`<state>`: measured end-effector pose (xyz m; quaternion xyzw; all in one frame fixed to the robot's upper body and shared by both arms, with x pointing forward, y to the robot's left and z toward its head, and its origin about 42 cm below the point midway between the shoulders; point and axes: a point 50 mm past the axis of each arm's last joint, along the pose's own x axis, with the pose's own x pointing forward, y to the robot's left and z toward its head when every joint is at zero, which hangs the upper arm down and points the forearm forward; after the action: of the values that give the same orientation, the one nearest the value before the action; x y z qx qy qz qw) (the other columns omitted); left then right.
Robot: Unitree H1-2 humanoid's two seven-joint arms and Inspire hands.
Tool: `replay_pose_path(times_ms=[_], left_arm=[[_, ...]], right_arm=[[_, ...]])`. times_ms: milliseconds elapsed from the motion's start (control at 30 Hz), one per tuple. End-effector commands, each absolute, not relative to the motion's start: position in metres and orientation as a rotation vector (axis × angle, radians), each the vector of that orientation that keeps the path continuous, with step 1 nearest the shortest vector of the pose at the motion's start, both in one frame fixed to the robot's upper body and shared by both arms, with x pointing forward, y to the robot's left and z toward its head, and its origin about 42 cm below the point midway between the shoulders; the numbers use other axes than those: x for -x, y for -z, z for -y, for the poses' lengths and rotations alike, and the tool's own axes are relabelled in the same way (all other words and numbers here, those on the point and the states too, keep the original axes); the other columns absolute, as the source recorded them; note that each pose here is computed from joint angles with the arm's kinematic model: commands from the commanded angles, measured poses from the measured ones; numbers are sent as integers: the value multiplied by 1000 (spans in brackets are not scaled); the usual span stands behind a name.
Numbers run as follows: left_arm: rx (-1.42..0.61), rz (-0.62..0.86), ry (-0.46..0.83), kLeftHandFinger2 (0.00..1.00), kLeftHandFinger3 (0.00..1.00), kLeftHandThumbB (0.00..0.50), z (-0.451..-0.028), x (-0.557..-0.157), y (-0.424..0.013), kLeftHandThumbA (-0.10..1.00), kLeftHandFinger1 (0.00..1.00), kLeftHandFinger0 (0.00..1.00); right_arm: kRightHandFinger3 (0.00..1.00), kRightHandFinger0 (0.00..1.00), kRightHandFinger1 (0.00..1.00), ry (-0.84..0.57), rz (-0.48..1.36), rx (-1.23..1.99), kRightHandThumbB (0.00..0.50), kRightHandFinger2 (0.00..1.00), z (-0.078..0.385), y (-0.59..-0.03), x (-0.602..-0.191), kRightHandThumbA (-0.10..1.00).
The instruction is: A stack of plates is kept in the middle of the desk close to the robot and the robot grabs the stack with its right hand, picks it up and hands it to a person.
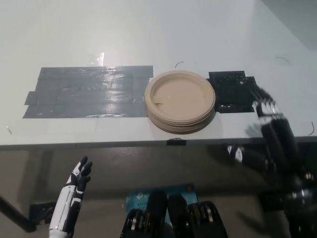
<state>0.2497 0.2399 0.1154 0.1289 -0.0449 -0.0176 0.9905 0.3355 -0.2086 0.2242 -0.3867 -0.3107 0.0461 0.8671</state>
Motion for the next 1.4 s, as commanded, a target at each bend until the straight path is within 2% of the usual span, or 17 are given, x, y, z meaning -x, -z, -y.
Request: replay_pose_path(times_ms=[0,200,367,567,733,1367], left_arm=[[-285,162,38,1000,1000,0,-240,-254,-127,1000,1000,1000],[-281,160,43,1000,1000,4,-241,-256,-127,1000,1000,1000],[-279,155,44,1000,1000,5,-239,-257,-127,1000,1000,1000],[-282,156,48,1000,1000,13,-239,-257,-127,1000,1000,1000],[-289,162,52,1000,1000,0,-240,-258,-129,1000,1000,1000],[-278,170,60,1000,1000,6,-237,-263,-134,1000,1000,1000]], right_arm=[[1000,1000,1000,-132,668,970,422,1000,206,-241,-360,1000],[1000,1000,1000,-168,670,1115,419,1000,198,-246,-386,1000],[1000,1000,1000,-178,686,1187,428,1000,189,-247,-404,940],[1000,1000,1000,-200,690,1227,430,1000,179,-242,-412,956],[1000,1000,1000,-224,691,1254,437,1000,171,-242,-418,964],[1000,1000,1000,-232,685,1350,443,1000,168,-242,-435,993]])
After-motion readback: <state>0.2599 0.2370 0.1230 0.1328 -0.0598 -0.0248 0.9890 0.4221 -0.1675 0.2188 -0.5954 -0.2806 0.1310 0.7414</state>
